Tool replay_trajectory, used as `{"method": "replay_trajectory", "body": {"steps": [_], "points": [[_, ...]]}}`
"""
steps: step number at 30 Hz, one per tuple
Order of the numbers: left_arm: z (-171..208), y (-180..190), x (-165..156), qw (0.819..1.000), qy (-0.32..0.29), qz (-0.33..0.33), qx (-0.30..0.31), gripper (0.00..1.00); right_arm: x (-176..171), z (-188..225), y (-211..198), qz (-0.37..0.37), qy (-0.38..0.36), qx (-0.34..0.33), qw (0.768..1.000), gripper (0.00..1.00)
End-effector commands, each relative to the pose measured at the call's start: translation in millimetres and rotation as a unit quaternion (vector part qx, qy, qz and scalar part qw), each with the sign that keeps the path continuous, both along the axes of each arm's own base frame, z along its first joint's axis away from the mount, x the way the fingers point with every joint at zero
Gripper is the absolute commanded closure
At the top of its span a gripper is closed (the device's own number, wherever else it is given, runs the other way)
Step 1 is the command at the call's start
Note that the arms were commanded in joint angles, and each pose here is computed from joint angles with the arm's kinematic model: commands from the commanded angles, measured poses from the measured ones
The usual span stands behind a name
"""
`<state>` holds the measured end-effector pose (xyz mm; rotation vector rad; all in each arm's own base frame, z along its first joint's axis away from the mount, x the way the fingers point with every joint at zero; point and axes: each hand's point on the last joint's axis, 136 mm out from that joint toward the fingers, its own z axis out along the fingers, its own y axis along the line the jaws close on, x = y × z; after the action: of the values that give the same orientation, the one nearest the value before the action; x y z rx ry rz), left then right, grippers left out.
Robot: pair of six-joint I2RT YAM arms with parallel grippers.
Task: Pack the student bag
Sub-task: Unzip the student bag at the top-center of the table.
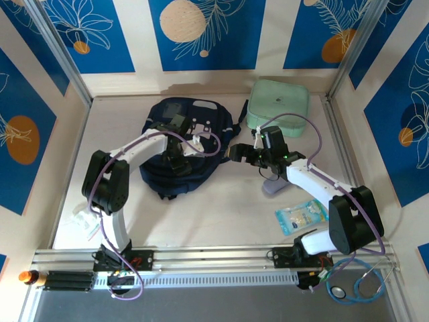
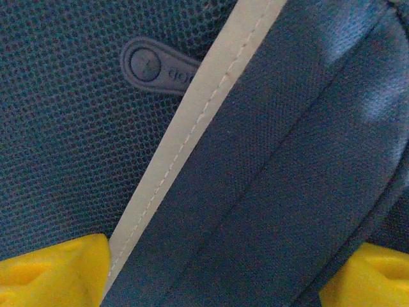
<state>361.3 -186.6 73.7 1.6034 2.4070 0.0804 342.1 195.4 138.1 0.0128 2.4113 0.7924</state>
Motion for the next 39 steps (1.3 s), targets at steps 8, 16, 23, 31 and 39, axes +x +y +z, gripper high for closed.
{"method": "replay_trajectory", "body": {"steps": [8,16,23,31,39], "points": [[33.9,-16.2,28.7,0.995,-0.088,0.016,-0.045,0.50,2.4,7.7,4.2,-0.001,0.002,0.031,1.000,0.07],[48.6,-17.8,26.0,0.993,-0.098,0.016,-0.061,0.75,2.9,5.9,8.4,0.003,0.010,0.042,0.999,0.08],[47.8,-9.7,39.7,0.991,-0.129,0.031,-0.033,0.90,3.6,4.5,10.8,0.006,0.015,0.046,0.999,0.09],[68.3,-18.0,29.3,0.987,-0.136,0.027,-0.081,1.00,9.3,9.4,14.0,0.004,0.019,0.056,0.998,0.09],[96.2,-21.4,-3.4,0.976,-0.133,0.054,-0.163,1.00,39.9,33.1,46.3,0.050,0.018,0.117,0.992,0.15]]}}
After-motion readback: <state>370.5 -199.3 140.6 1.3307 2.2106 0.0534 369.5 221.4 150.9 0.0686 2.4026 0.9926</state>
